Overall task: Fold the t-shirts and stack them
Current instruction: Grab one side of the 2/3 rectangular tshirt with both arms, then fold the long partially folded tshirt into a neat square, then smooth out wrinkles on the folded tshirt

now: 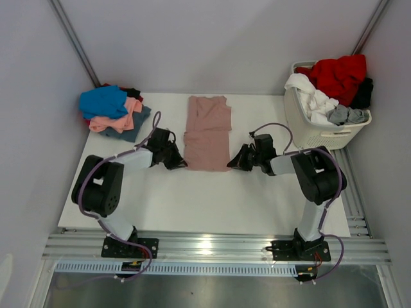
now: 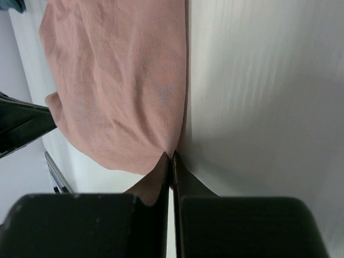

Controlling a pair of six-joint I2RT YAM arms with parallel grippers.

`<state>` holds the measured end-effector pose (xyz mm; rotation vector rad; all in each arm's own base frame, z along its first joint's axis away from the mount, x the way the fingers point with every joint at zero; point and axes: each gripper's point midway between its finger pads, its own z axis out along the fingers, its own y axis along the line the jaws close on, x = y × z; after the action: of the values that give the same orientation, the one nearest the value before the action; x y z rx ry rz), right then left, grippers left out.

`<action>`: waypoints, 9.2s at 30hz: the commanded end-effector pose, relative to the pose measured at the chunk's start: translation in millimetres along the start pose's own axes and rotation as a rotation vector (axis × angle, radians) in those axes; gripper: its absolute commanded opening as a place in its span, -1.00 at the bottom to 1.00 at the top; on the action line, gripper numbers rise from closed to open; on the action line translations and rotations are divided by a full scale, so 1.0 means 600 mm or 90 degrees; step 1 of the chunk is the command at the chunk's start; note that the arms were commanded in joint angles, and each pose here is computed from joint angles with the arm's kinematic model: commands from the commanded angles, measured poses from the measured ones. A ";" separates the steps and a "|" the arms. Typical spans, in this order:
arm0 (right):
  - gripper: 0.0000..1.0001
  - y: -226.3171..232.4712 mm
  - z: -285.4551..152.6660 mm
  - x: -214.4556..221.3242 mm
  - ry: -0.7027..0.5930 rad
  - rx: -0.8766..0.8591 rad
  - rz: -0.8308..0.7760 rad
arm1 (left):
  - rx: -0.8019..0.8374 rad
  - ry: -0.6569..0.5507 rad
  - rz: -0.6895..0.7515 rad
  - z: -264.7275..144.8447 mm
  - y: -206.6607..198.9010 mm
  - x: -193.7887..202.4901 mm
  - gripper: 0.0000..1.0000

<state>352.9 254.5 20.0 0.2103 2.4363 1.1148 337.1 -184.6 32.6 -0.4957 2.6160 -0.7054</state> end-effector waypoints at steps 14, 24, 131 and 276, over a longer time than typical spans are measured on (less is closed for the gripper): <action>-1.00 0.058 -0.199 0.143 0.071 -0.010 -0.033 | 0.023 0.092 0.049 -0.175 0.032 0.215 -0.99; -1.00 0.111 -0.325 0.177 0.049 -0.022 -0.044 | 0.041 0.127 0.037 -0.252 0.072 0.288 -0.99; -0.01 0.186 -0.015 -0.384 -0.269 -0.038 -0.218 | 0.287 -0.186 0.065 -0.077 -0.268 -0.275 -0.08; -0.24 0.071 -0.016 0.124 0.209 0.042 -0.028 | 0.239 -0.101 0.159 -0.157 -0.192 -0.150 -0.28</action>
<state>269.5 307.0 40.4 -0.1661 2.7958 1.2134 391.2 -195.0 184.4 -0.1671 2.2976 -0.9885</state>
